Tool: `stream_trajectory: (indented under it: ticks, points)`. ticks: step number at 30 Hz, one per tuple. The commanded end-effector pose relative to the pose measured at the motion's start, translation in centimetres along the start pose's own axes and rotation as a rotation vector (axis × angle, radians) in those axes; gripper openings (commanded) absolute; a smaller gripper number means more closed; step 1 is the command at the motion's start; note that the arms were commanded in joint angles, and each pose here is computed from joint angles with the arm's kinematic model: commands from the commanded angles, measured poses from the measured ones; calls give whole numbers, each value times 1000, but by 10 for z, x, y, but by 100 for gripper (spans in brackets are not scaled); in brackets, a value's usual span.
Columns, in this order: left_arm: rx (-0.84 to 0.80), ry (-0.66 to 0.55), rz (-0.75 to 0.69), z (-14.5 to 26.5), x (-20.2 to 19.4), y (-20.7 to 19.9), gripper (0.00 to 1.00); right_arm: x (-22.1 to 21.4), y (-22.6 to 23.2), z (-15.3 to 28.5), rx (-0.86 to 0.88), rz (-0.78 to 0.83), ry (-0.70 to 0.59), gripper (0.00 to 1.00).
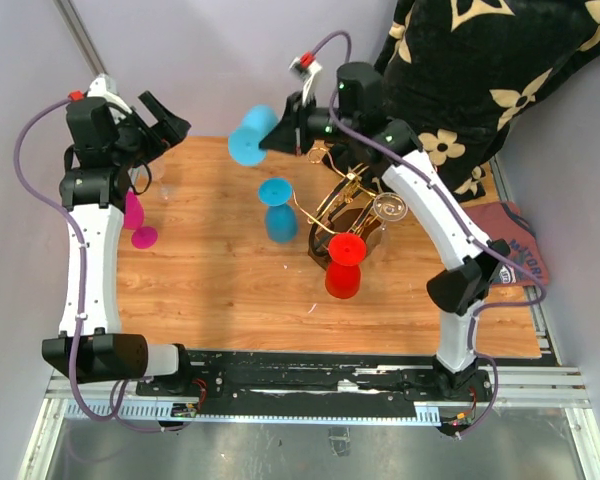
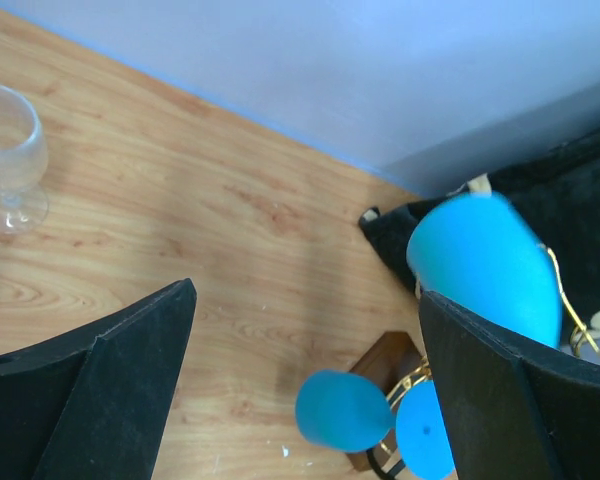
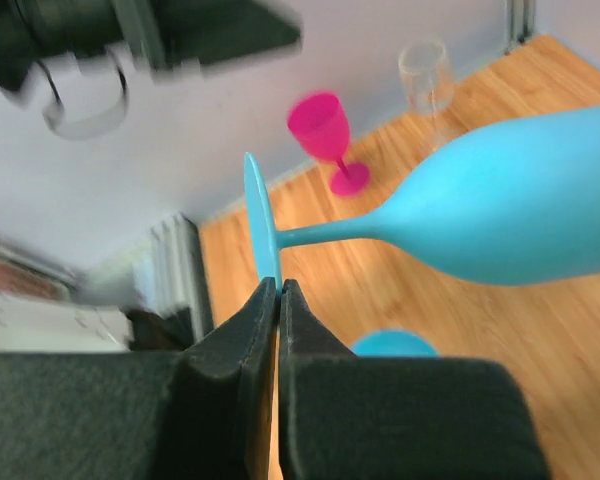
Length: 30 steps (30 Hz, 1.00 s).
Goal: Take the wine glass off the wine glass rack
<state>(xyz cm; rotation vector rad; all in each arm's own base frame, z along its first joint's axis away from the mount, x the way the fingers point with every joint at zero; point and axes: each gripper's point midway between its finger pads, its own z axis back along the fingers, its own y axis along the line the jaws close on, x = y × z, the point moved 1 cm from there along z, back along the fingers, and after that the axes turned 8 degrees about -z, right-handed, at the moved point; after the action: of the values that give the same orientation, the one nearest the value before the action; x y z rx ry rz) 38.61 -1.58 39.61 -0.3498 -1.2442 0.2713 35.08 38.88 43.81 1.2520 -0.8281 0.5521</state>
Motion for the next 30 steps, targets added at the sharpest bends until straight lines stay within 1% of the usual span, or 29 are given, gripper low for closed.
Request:
stream_trajectory:
  ticks: [1, 3, 5, 9, 11, 13, 17, 20, 21, 24, 30]
  points:
    - [-4, -29, 93, 2, 21, 8, 100, -51, 22, 17, -63, 552, 148, 1]
    - [-64, -20, 126, 0, 23, 3, 100, -70, 15, 18, -142, 766, 204, 1]
    - [-155, 30, 148, -2, 17, -10, 100, -82, 8, 20, -218, 930, 253, 1]
    - [-324, 92, 162, 2, 7, -34, 100, -99, 1, 19, -269, 1181, 352, 1]
    - [-395, 108, 151, 9, 6, -45, 100, -104, 2, 17, -260, 1259, 373, 1]
    - [-427, 118, 147, 15, 6, -51, 100, -105, 4, 15, -251, 1299, 376, 0]
    - [-474, 129, 125, 28, 7, -61, 100, -109, 5, 12, -218, 1318, 409, 1]
    - [-511, 173, 122, 32, -1, -66, 100, -115, 6, 6, -178, 1340, 438, 1]
    - [-500, 197, 119, 32, -6, -64, 100, -118, 8, 5, -159, 1345, 448, 1]
    - [-457, 199, 86, 30, -9, -60, 100, -128, 14, -1, -88, 1397, 471, 1]
    - [-460, 217, 84, 29, -14, -60, 100, -138, 17, -12, -75, 1467, 522, 1]
